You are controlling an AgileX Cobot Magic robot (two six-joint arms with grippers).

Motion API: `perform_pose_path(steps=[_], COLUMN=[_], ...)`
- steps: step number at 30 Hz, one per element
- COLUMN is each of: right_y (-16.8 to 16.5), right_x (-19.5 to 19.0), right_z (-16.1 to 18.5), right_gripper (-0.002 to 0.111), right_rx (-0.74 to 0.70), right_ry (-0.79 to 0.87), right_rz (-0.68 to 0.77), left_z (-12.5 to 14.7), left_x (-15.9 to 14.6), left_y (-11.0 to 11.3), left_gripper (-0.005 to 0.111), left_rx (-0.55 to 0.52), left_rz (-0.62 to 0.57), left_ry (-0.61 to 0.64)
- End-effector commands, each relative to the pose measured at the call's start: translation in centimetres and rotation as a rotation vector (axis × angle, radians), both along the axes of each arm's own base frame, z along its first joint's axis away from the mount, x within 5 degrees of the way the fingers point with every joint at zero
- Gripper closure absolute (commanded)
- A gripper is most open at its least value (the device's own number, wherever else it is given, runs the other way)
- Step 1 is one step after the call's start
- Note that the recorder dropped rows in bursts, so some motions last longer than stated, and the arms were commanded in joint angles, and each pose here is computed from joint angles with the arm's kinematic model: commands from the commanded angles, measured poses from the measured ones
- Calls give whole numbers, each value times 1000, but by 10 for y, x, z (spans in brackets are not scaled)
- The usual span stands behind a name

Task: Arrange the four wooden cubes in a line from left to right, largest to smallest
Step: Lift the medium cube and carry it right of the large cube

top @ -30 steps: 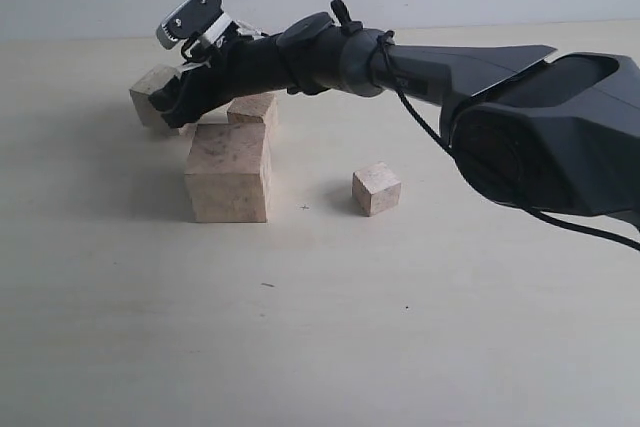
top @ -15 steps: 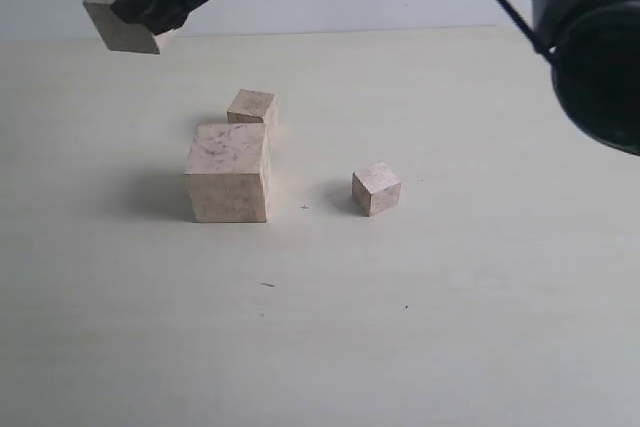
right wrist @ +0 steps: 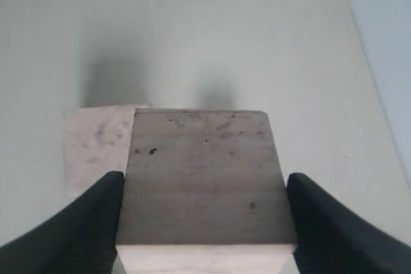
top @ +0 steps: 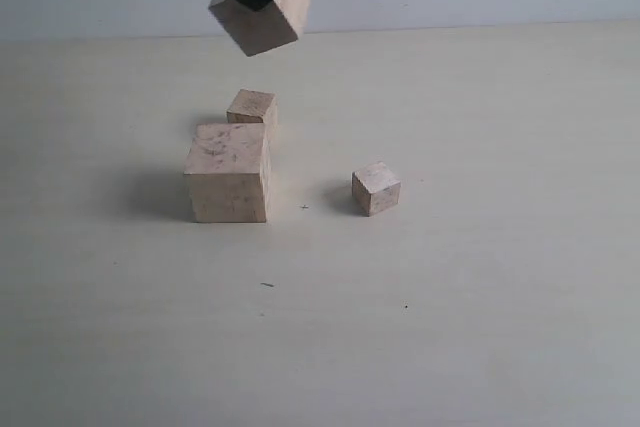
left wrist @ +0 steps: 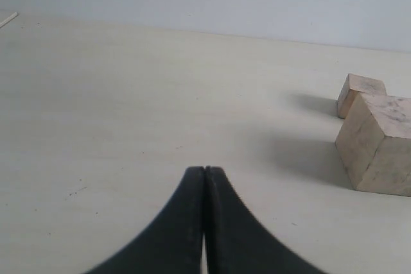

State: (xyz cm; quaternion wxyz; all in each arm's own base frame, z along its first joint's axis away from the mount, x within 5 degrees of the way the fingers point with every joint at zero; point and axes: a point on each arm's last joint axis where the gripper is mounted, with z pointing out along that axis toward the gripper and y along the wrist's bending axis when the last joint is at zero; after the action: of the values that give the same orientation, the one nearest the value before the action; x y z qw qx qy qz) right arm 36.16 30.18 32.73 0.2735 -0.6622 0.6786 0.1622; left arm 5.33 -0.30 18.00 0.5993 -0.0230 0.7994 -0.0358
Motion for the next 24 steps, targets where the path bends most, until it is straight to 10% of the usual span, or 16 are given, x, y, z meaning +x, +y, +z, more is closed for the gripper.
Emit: perform_pose_path(steps=[1, 24], right_y=[-47, -71], right_x=[27, 26], right_z=[12, -168], right_gripper=[108, 108], right_rx=[43, 212], right_ry=[19, 335], right_rz=[-132, 136], left_z=[1, 1], left_x=[0, 0], left_y=[0, 0], left_gripper=[107, 107], left_rx=[-3, -3], left_rz=[-3, -3], left_ry=[-16, -16])
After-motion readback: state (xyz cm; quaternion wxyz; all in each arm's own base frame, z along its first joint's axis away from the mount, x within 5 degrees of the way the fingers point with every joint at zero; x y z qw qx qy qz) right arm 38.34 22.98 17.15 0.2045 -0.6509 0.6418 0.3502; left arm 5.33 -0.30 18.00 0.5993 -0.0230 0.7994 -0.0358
